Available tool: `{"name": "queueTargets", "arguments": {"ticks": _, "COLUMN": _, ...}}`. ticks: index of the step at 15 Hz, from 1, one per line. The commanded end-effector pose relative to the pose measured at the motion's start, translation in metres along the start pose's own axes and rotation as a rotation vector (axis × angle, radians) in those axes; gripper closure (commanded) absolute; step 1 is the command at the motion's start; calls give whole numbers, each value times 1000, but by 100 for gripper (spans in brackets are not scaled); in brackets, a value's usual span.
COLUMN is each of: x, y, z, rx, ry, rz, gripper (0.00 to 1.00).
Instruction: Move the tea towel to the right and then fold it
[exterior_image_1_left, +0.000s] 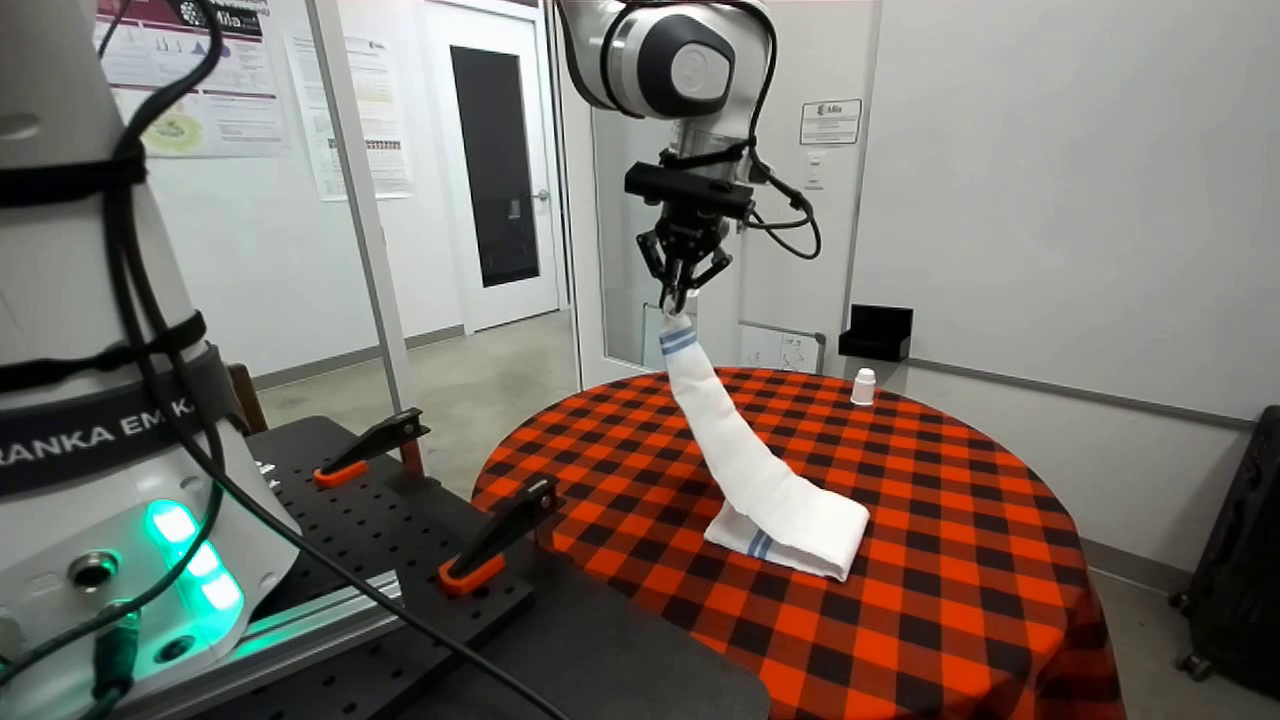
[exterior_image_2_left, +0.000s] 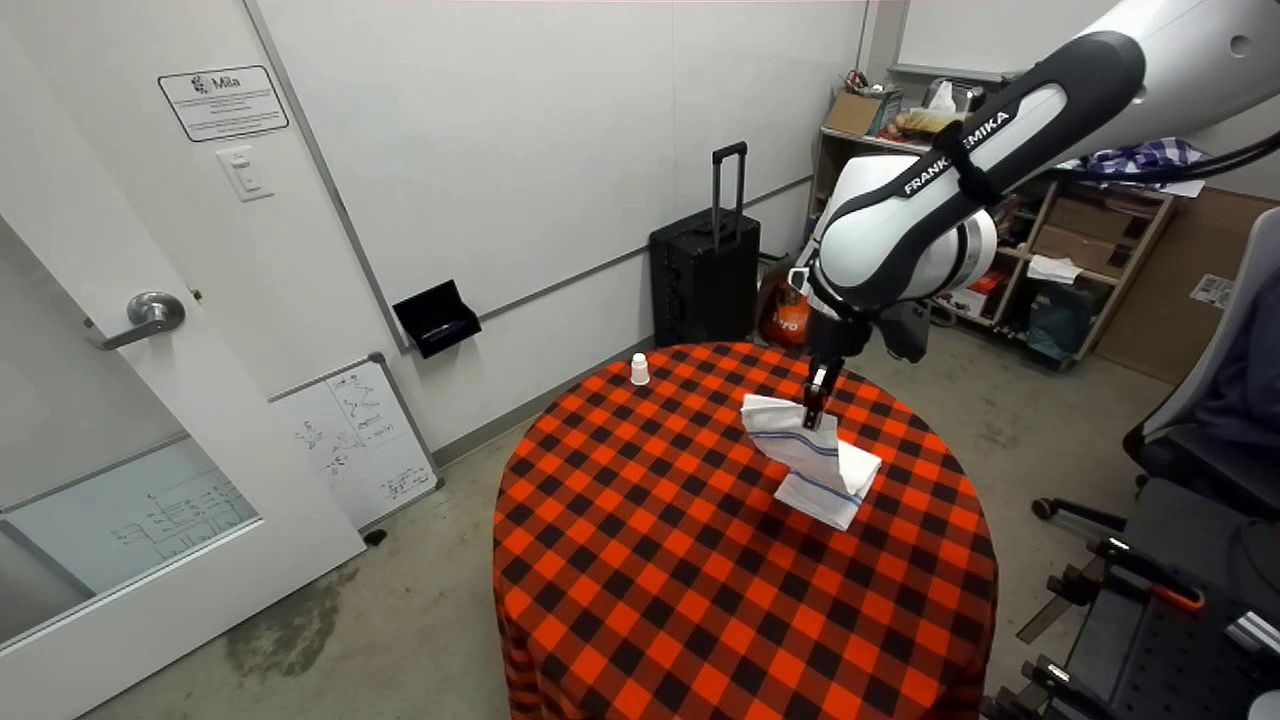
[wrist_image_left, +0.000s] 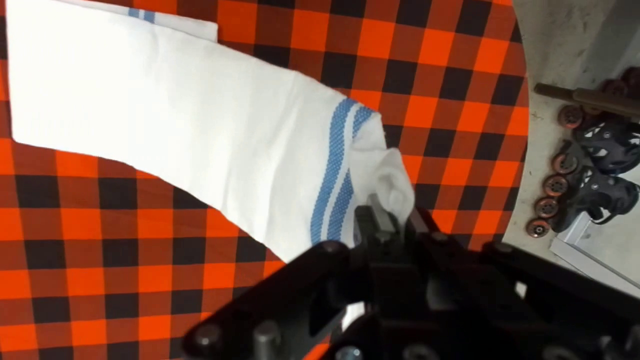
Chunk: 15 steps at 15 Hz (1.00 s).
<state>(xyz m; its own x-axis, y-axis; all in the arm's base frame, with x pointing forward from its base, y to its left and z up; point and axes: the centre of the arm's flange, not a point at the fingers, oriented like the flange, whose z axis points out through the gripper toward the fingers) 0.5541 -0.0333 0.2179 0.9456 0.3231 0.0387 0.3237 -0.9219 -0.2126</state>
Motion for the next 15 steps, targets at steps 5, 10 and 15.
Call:
{"name": "queueTargets", "arguments": {"ticks": 5, "x": -7, "y": -4, "z": 20, "rx": 97, "ry": -28, "rz": -21, "gripper": 98}}
{"name": "queueTargets", "arguments": {"ticks": 10, "x": -2, "y": 19, "z": 47, "rx": 135, "ry": -32, "rz": 60, "gripper": 98}}
{"name": "queueTargets", "arguments": {"ticks": 15, "x": -10, "y": 69, "z": 58, "rx": 78, "ry": -12, "rz": 182, "gripper": 98}}
